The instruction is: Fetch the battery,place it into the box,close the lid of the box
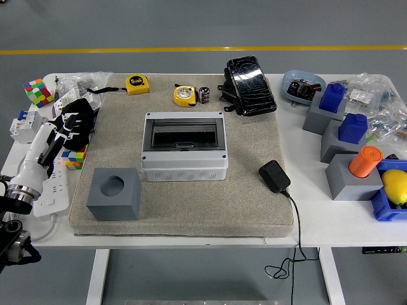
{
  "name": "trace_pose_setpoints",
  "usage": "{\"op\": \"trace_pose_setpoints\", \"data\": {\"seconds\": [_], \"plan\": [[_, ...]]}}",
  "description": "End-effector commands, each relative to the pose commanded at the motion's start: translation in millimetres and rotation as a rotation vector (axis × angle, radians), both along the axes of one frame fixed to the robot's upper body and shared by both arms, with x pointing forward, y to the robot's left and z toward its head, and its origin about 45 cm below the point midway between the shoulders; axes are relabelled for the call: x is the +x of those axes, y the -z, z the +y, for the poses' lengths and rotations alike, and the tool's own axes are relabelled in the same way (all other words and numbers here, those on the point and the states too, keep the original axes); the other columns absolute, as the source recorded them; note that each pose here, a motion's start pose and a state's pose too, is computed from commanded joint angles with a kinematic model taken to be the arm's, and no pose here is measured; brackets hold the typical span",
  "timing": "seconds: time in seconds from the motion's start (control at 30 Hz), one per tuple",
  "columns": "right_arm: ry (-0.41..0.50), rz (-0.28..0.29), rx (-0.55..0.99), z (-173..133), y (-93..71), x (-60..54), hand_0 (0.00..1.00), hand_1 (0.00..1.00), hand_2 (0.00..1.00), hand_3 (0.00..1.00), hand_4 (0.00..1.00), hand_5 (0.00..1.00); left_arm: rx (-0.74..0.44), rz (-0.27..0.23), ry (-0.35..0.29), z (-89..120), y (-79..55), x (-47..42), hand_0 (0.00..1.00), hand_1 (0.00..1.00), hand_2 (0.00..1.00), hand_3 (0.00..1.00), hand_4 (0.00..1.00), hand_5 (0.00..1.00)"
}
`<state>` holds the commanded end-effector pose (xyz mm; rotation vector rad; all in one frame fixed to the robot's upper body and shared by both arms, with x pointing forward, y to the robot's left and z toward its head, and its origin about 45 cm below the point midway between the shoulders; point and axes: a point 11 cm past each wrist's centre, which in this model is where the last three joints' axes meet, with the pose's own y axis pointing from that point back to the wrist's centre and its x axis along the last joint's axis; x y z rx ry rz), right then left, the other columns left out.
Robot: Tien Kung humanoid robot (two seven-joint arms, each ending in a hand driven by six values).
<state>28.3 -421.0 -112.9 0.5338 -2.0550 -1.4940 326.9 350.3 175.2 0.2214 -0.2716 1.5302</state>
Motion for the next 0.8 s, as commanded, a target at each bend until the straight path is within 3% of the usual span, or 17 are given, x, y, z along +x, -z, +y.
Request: {"op": "trace_pose_setpoints", "data": {"seconds": [0.13,0.3,0.53,0.63,0.73,0.8], "plan": [[0.03,-0.014,-0.021,-6,-2.9,6.8,0.625,0.649,0.646,0.593,0.998,0.641,0.003,-0.017,-0.043,14,-8.2,0.8,0.541,0.672,0.625,0.698,0.998,0.998],[0.01,-0.003,-0.027,-11,-5.4,11.2,0.625,0.648,0.646,0.587,0.998,0.634,0.035,-0.031,-0.046,25,-18.9,1.2,0.54,0.672,0.626,0.699,0.998,0.998],[0.037,-0.009,-0.052,-25,-13.5,29.6,0.625,0.649,0.646,0.586,0.998,0.629,0.055,-0.065,-0.095,48,-37.6,1.7,0.54,0.671,0.629,0.7,0.998,0.998],[0.038,0.003,-0.052,-28,-15.2,32.1,0.625,0.649,0.646,0.582,0.996,0.614,0.068,-0.064,-0.098,53,-39.2,1.8,0.536,0.666,0.625,0.701,0.998,0.998],[0.056,0.009,-0.054,-32,-19.1,42.2,0.625,0.649,0.646,0.582,0.996,0.614,0.089,-0.042,-0.105,61,-39.0,3.2,0.536,0.666,0.625,0.701,0.998,0.998],[0.08,-0.005,-0.07,-33,-20.4,45.8,0.628,0.649,0.647,0.578,0.985,0.603,0.106,-0.042,-0.11,68,-45.6,2.1,0.535,0.666,0.626,0.701,0.998,0.998]]}}
